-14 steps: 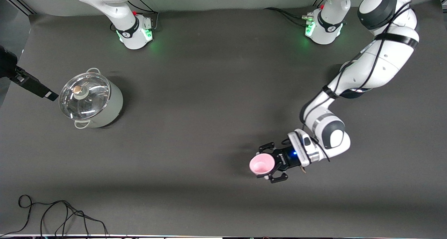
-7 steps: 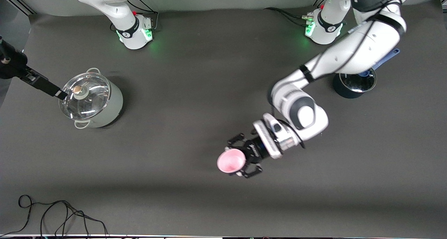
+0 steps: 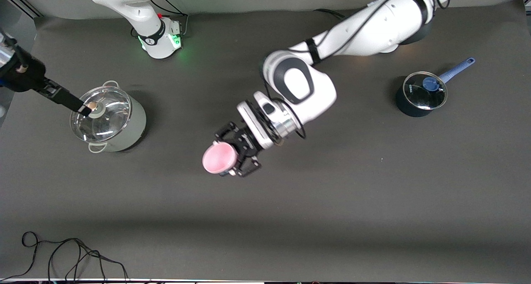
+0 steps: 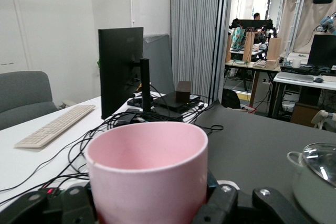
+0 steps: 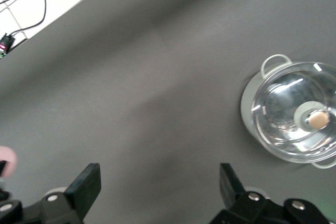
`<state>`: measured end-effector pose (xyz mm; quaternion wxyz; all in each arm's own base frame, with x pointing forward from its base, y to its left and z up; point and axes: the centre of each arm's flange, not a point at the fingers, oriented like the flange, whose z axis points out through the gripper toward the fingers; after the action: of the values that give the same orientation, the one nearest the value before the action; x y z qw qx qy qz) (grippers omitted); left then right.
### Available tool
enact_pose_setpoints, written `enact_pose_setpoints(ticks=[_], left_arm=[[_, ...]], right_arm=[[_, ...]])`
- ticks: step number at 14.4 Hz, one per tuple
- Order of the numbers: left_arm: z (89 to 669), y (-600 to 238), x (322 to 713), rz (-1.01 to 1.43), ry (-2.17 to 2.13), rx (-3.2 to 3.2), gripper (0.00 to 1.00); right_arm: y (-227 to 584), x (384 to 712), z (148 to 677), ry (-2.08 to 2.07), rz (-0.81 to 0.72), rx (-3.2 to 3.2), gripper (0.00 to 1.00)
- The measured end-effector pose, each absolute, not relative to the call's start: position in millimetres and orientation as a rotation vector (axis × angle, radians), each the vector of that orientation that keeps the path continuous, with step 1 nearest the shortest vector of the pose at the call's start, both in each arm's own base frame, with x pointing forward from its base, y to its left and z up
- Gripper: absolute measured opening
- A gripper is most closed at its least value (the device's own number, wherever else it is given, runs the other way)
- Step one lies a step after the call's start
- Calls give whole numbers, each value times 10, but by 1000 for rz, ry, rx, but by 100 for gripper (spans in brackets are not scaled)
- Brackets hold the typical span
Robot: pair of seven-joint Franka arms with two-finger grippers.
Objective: Transfer pink cup from left to right arm
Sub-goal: 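Carry the pink cup with the left gripper toward the right gripper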
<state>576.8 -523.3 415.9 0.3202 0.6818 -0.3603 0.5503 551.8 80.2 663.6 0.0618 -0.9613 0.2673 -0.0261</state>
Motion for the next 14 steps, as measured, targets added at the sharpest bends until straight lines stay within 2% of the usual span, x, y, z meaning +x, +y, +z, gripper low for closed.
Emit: enact_pose_setpoints(ticks=[4,9,14], left_arm=[[4307,-5466,5551,1450,-940,1793,66],[4375,-5748,5248,1450,-967,1801,66],[4350,-5869,5129,1458,-939,1856,66]], right_arm=[[1439,5517,6848,793,-47,-2896,100],[2014,5763,6866,907,5,-2813,100],[2627,5575,6791,971,65,-2806,100]])
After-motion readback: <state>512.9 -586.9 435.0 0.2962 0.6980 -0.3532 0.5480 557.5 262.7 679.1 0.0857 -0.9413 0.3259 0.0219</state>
